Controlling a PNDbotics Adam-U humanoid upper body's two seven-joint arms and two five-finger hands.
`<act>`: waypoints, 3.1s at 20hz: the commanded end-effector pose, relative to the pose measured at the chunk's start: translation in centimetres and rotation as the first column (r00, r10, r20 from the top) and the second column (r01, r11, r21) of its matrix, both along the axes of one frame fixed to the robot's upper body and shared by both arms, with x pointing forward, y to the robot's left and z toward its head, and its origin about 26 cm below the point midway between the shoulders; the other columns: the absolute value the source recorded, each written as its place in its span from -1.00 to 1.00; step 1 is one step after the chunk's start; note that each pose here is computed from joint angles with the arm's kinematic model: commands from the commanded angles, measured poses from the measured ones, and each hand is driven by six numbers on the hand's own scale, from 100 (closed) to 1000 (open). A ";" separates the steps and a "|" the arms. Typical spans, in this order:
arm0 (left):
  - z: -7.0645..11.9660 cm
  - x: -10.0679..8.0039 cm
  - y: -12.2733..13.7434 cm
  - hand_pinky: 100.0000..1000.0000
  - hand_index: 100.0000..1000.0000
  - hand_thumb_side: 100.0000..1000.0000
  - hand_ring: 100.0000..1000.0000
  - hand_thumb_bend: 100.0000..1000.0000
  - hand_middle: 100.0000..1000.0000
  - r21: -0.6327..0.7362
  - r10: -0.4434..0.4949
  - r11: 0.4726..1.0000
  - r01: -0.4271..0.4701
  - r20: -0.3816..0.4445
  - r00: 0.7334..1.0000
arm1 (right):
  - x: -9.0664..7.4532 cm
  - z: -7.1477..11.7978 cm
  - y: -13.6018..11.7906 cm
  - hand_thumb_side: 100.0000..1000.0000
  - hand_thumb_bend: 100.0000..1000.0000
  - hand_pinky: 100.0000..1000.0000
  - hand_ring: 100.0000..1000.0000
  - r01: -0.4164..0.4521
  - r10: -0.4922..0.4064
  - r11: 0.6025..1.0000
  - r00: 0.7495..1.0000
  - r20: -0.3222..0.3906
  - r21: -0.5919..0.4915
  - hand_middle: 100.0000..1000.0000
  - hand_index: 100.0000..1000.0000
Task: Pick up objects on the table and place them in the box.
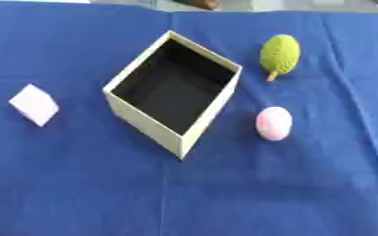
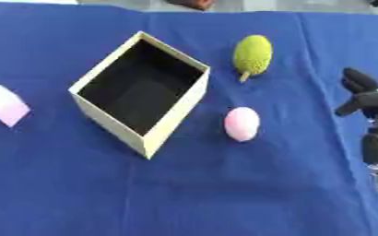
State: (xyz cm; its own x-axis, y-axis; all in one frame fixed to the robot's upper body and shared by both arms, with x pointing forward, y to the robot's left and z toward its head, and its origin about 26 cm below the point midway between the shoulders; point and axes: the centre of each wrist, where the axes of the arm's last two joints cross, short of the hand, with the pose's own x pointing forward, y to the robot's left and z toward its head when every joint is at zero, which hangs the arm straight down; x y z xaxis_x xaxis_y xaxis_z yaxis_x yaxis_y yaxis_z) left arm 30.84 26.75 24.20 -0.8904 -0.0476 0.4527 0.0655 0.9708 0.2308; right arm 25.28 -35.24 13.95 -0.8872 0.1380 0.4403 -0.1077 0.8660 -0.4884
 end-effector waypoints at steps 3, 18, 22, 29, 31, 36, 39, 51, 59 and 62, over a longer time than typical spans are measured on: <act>0.8 -0.4 0.2 0.34 0.56 0.05 0.52 -1.00 0.30 0.008 -0.002 1.000 0.002 0.029 1.000 | -0.2 0.6 0.1 -0.18 -1.00 1.00 0.99 -0.008 0.008 1.000 1.000 0.017 -0.018 0.11 0.57; 0.7 -0.4 0.2 0.34 0.56 0.05 0.52 -1.00 0.31 0.024 -0.010 1.000 0.009 0.023 1.000 | -0.3 2.8 -1.4 -0.28 -1.00 1.00 1.00 -0.007 0.101 0.845 0.984 0.147 -0.534 0.76 0.91; 0.8 -0.4 0.1 0.34 0.56 0.05 0.52 -1.00 0.31 0.028 -0.015 1.000 0.015 0.025 1.000 | -0.2 3.8 -1.7 -0.52 -1.00 0.97 1.00 0.029 0.096 0.767 0.983 0.159 -0.641 0.77 0.91; 0.8 -0.3 0.0 0.34 0.56 0.05 0.52 -1.00 0.31 0.036 -0.023 0.999 0.023 0.023 0.999 | 0.1 4.8 -1.6 -0.70 -1.00 0.98 1.00 0.084 0.098 0.654 0.976 0.194 -0.752 0.75 0.90; 0.8 -0.3 0.0 0.34 0.56 0.05 0.53 -1.00 0.31 0.039 -0.025 0.999 0.024 0.022 0.999 | 0.1 5.2 -1.7 -0.72 -1.00 0.96 1.00 0.100 0.099 0.633 0.973 0.208 -0.768 0.76 0.90; 0.8 -0.3 0.0 0.34 0.56 0.05 0.53 -1.00 0.31 0.044 -0.028 0.999 0.027 0.019 0.999 | 0.4 6.6 -2.0 -0.73 -1.00 0.93 1.00 0.151 0.086 0.624 0.962 0.259 -0.766 0.76 0.89; 0.8 -0.4 0.1 0.34 0.56 0.05 0.53 -1.00 0.31 0.047 -0.027 0.999 0.026 0.017 0.999 | 0.4 7.5 -2.2 -0.75 -1.00 0.91 1.00 0.173 0.087 0.614 0.955 0.284 -0.770 0.78 0.89; 0.7 -0.3 -0.3 0.34 0.55 0.05 0.53 -1.00 0.32 0.056 -0.046 0.997 0.046 0.009 0.999 | 1.5 9.8 -0.6 -0.78 -1.00 0.92 1.00 0.197 0.129 0.491 0.947 0.295 -0.849 0.77 0.89; 0.8 -0.3 -0.7 0.34 0.55 0.05 0.53 -1.00 0.32 0.056 -0.067 0.996 0.066 0.006 0.998 | 2.4 11.0 1.1 -0.78 -1.00 0.97 1.00 0.151 0.131 0.446 0.964 0.232 -0.882 0.66 0.89; 0.9 -0.2 -0.7 0.34 0.55 0.05 0.53 -1.00 0.32 0.057 -0.072 0.996 0.072 0.006 0.997 | 2.6 11.5 1.6 -0.78 -1.00 0.98 1.00 0.141 0.124 0.429 0.969 0.213 -0.892 0.64 0.89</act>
State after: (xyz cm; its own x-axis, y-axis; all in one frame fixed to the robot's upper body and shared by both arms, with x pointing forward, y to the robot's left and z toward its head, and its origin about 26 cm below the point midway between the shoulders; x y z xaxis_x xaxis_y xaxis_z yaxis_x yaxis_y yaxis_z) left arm 30.90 26.07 24.19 -0.8820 -0.0107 0.4711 0.1312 0.9547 0.2672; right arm 28.10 -33.73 24.37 -0.9296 0.3486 -0.1195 0.1113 -0.0437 -0.9928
